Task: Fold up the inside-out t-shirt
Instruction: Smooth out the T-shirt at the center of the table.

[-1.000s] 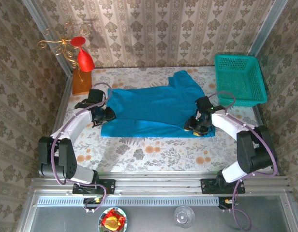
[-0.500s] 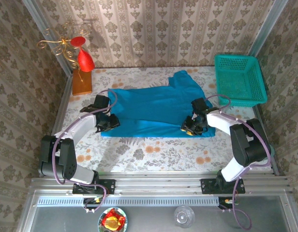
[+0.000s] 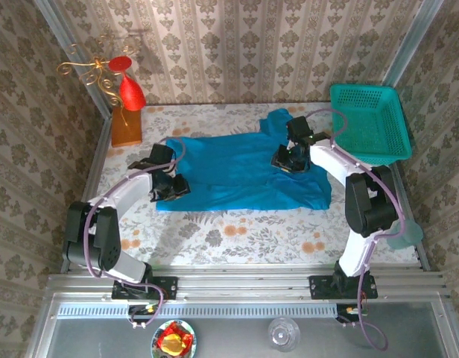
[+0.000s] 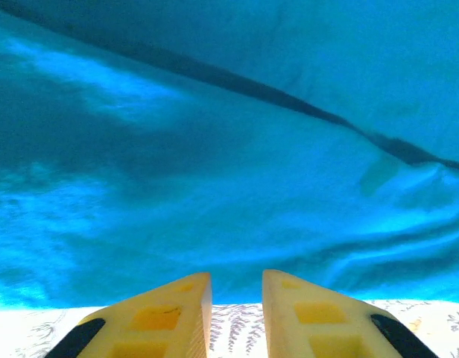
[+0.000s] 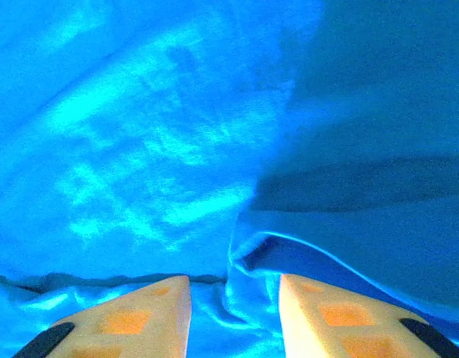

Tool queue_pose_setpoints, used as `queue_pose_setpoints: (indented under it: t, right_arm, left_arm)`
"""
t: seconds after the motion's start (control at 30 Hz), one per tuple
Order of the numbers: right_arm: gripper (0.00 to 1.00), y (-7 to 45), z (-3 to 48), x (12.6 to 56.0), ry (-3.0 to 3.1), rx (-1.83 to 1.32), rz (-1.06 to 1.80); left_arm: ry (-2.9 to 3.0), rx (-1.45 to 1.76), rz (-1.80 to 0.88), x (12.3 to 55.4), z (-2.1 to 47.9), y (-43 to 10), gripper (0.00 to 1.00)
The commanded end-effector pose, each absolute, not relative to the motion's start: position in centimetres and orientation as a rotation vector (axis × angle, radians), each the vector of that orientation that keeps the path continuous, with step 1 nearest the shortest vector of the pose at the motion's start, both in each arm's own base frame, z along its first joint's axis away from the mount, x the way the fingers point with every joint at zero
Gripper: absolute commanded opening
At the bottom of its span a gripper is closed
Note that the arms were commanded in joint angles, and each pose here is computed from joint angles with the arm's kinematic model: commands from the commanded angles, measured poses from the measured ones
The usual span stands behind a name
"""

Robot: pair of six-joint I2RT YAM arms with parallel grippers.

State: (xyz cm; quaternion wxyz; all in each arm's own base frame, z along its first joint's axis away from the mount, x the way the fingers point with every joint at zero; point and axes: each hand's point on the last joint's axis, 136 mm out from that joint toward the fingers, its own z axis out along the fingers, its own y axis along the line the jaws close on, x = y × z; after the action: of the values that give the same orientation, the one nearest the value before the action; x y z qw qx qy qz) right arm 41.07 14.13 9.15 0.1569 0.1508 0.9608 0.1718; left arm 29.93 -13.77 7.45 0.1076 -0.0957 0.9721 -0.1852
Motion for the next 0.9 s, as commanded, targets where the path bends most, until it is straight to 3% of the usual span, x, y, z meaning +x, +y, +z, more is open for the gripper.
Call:
queue_pose_setpoints:
  t: [0.0, 0.3, 0.57, 0.87]
  right_arm:
    - [0.41, 12.1, 9.1, 38.7, 2.825, 0.393, 0.336]
    - [0.49, 9.6, 6.6, 35.5, 2.861, 0.488, 0.33]
    - [0.59, 5.6, 5.6, 34.3, 2.88, 0.547, 0.19]
    - [0.64, 0.9, 1.9, 29.8, 2.934, 0.777, 0.157]
  left_arm:
    - [2.886, -0.216, -0.593, 30.0, 7.7, -15.3, 0.25]
    - [2.955, -0.135, -0.552, 30.3, 5.3, -16.9, 0.23]
    - [3.043, -0.191, -0.296, 29.6, 2.4, -12.4, 0.2]
    - [3.103, -0.295, -0.249, 27.6, 0.3, -9.0, 0.19]
